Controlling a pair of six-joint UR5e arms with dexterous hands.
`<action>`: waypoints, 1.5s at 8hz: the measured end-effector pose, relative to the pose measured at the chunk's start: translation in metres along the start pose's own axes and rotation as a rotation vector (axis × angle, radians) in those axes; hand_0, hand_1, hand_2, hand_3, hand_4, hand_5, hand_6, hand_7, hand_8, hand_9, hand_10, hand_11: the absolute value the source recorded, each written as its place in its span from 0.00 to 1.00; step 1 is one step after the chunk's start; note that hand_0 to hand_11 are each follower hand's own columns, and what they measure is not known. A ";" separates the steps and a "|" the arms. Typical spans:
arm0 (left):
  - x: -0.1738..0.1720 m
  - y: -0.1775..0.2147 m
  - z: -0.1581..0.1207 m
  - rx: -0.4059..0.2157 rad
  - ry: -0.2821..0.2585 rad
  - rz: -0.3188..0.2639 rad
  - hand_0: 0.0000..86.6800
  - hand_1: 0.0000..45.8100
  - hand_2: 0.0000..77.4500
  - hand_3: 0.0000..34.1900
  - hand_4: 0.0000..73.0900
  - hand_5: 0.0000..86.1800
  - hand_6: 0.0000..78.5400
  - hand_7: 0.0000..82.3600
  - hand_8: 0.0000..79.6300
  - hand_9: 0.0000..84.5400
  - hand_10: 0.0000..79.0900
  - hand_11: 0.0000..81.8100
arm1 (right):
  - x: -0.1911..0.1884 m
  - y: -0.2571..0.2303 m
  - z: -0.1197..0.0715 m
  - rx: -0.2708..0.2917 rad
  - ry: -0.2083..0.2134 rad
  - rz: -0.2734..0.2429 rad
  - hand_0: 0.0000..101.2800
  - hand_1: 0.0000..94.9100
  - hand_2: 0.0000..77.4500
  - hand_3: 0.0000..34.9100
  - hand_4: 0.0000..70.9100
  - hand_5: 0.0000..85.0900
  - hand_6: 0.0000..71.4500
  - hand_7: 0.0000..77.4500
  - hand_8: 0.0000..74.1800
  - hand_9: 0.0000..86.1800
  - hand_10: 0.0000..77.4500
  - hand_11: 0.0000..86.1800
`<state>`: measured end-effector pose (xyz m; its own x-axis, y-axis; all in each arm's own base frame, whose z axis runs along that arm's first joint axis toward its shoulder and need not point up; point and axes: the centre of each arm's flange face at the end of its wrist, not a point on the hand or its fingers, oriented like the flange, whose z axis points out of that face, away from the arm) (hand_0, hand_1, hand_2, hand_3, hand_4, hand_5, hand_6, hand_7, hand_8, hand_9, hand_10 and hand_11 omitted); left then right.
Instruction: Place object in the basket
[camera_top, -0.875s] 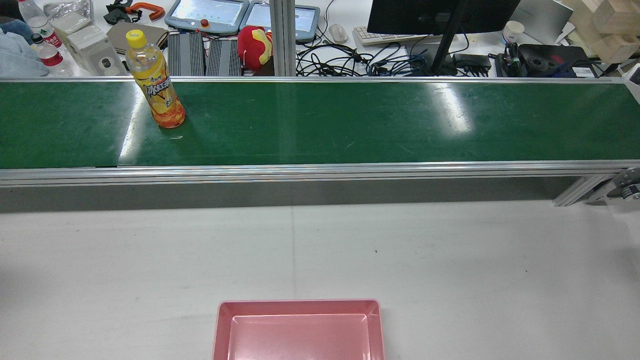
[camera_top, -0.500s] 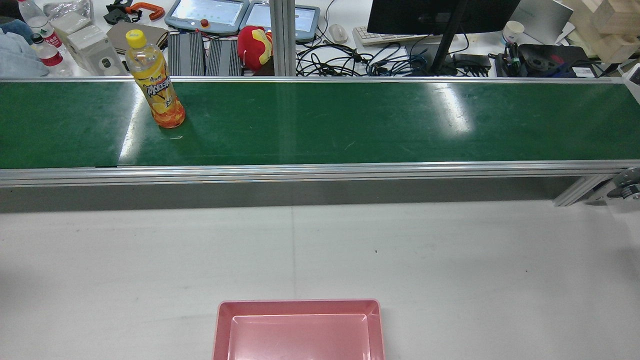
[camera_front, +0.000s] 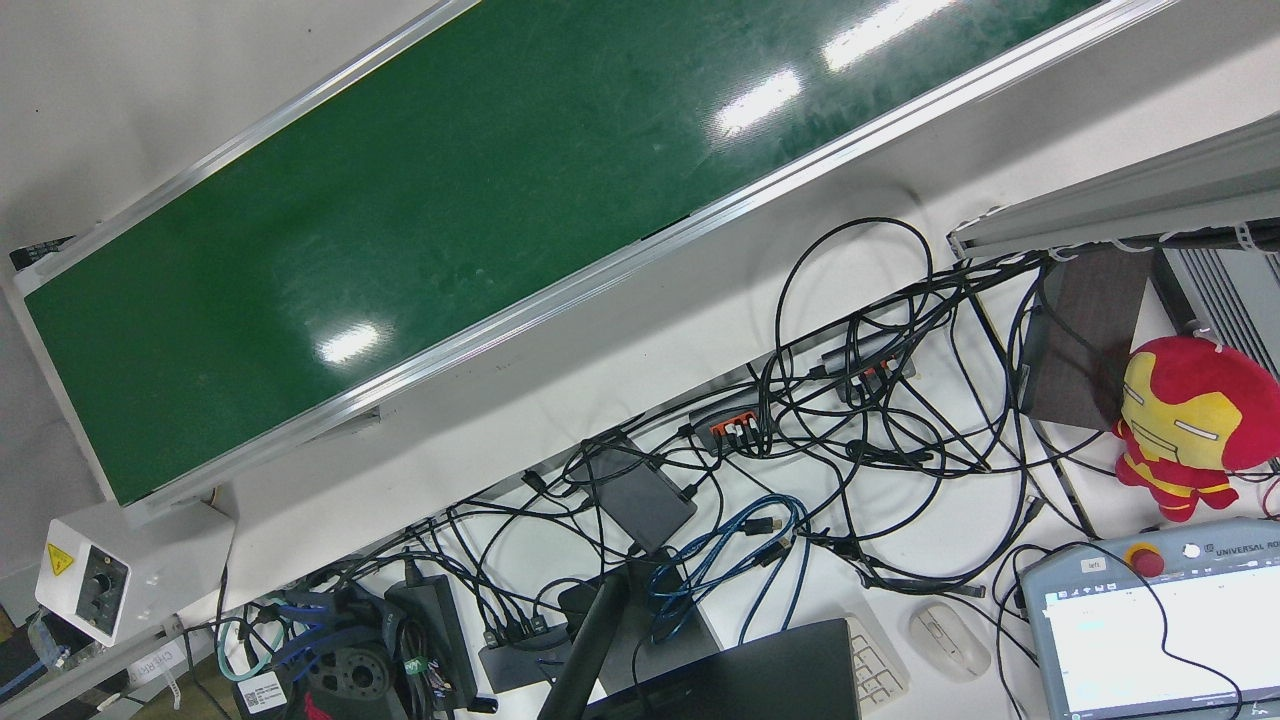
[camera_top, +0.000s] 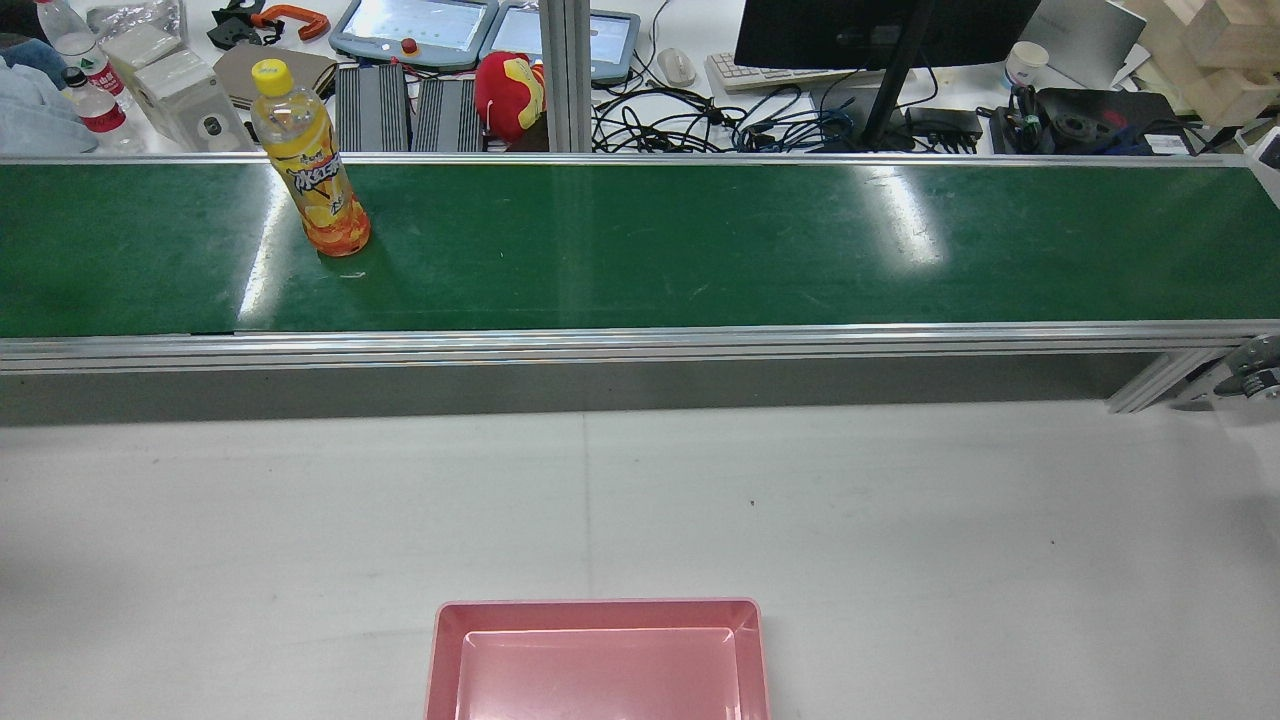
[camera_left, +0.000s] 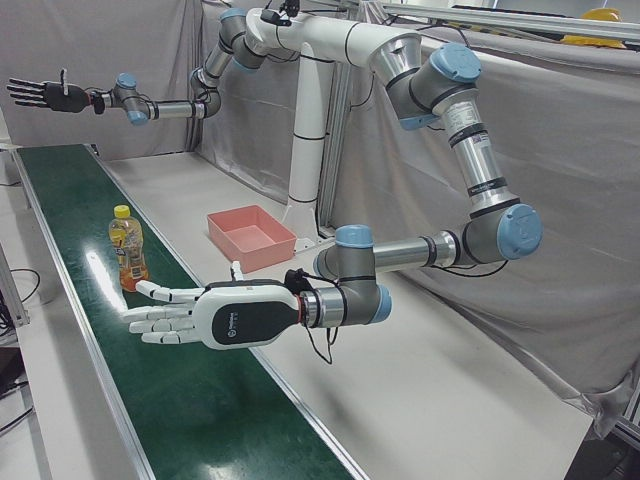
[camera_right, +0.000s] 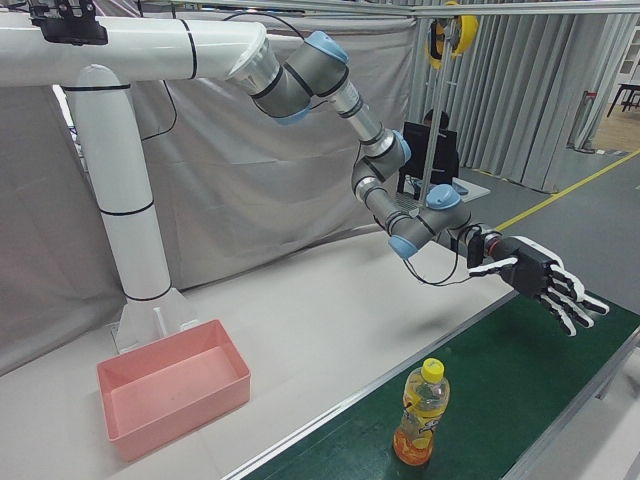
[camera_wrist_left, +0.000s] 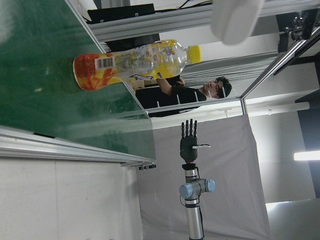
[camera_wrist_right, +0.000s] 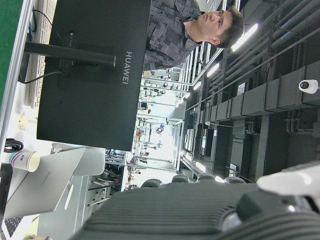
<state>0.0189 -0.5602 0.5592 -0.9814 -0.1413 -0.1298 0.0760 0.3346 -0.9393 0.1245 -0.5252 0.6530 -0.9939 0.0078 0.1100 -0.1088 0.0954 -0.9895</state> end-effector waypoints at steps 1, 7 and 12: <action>-0.021 0.008 0.006 -0.001 -0.010 0.005 0.88 0.37 0.01 0.18 0.04 0.28 0.01 0.01 0.08 0.10 0.09 0.16 | 0.000 0.000 0.000 0.000 0.000 0.000 0.00 0.00 0.01 0.01 0.00 0.00 0.00 0.01 0.00 0.00 0.00 0.00; -0.128 0.096 0.086 -0.018 -0.090 0.007 0.92 0.17 0.01 0.21 0.07 0.28 0.01 0.01 0.08 0.10 0.08 0.15 | 0.000 0.001 0.000 -0.001 0.000 0.001 0.00 0.00 0.00 0.01 0.00 0.00 0.00 0.01 0.00 0.00 0.00 0.00; -0.200 0.127 0.096 -0.003 -0.086 -0.026 0.87 0.31 0.01 0.19 0.07 0.30 0.01 0.01 0.09 0.11 0.08 0.14 | 0.000 0.001 0.000 -0.002 0.000 0.000 0.00 0.00 0.01 0.01 0.00 0.00 0.00 0.01 0.00 0.00 0.00 0.00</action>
<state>0.2421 -0.5791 0.4354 -0.9643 -0.2298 -0.1320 0.0496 0.3328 -0.9417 0.1245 -0.5252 0.6522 -0.9939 0.0082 0.1100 -0.1087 0.0969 -0.9893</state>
